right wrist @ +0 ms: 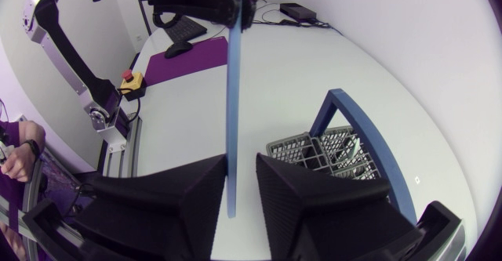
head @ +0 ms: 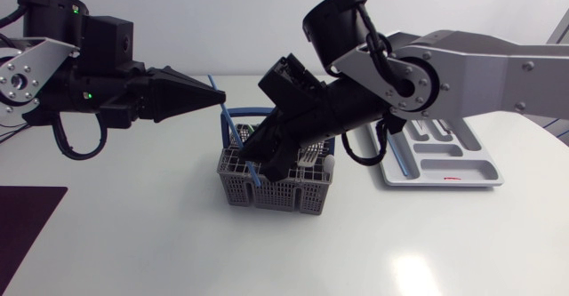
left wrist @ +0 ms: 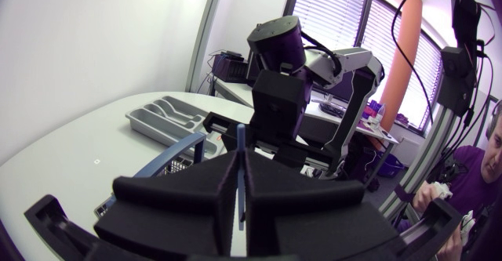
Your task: Unload the cutlery basket into the drawer organizer.
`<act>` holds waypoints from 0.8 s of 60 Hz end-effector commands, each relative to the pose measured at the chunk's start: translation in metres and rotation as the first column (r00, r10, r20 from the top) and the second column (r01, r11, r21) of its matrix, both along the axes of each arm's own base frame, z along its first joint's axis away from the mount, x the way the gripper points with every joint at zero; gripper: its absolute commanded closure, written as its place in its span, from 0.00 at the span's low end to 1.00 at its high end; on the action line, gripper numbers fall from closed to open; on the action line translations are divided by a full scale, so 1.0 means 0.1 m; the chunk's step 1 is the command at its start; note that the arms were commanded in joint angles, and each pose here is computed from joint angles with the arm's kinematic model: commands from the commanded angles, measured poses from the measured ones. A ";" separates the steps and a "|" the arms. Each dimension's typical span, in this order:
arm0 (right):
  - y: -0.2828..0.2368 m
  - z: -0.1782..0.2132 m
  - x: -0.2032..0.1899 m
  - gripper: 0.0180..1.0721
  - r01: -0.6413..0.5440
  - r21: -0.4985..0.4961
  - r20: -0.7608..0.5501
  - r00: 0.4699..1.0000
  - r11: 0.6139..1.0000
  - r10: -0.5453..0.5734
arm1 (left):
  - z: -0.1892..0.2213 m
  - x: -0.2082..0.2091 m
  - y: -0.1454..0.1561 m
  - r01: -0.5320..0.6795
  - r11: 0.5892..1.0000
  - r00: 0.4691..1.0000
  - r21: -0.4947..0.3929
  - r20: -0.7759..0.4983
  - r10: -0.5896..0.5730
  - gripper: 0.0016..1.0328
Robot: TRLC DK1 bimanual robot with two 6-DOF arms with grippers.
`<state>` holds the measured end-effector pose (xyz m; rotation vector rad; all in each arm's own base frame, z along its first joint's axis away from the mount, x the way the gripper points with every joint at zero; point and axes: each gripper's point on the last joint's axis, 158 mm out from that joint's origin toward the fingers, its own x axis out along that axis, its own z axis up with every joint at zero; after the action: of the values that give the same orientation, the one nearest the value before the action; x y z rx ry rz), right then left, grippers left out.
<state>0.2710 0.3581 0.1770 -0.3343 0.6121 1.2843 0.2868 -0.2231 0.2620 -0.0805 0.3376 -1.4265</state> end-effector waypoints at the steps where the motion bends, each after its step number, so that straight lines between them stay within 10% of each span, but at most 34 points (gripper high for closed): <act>1: 0.08 0.04 0.01 0.94 0.004 0.006 -0.008 1.000 1.000 -0.004 | -0.08 -0.05 -0.04 0.024 1.000 0.998 -0.013 -0.058 -0.025 0.93; 16: 0.06 0.12 -0.10 0.94 -0.006 -0.007 -0.004 1.000 1.000 0.006 | 0.04 0.03 0.04 -0.007 1.000 0.999 -0.020 -0.044 0.006 0.88; 30: -0.05 0.28 -0.20 0.94 0.002 -0.010 0.016 1.000 1.000 -0.002 | 0.25 0.10 0.10 -0.040 0.999 0.999 -0.036 -0.031 0.039 0.26; 48: -0.56 0.58 -0.19 0.94 0.096 -0.003 0.059 0.994 0.995 -0.095 | 1.03 0.51 0.60 -0.253 0.947 0.967 -0.197 -0.027 0.253 0.08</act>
<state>0.2537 0.3189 0.2271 -0.3415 0.5926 1.2027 0.3308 -0.1819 0.3342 -0.1624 0.1784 -1.2658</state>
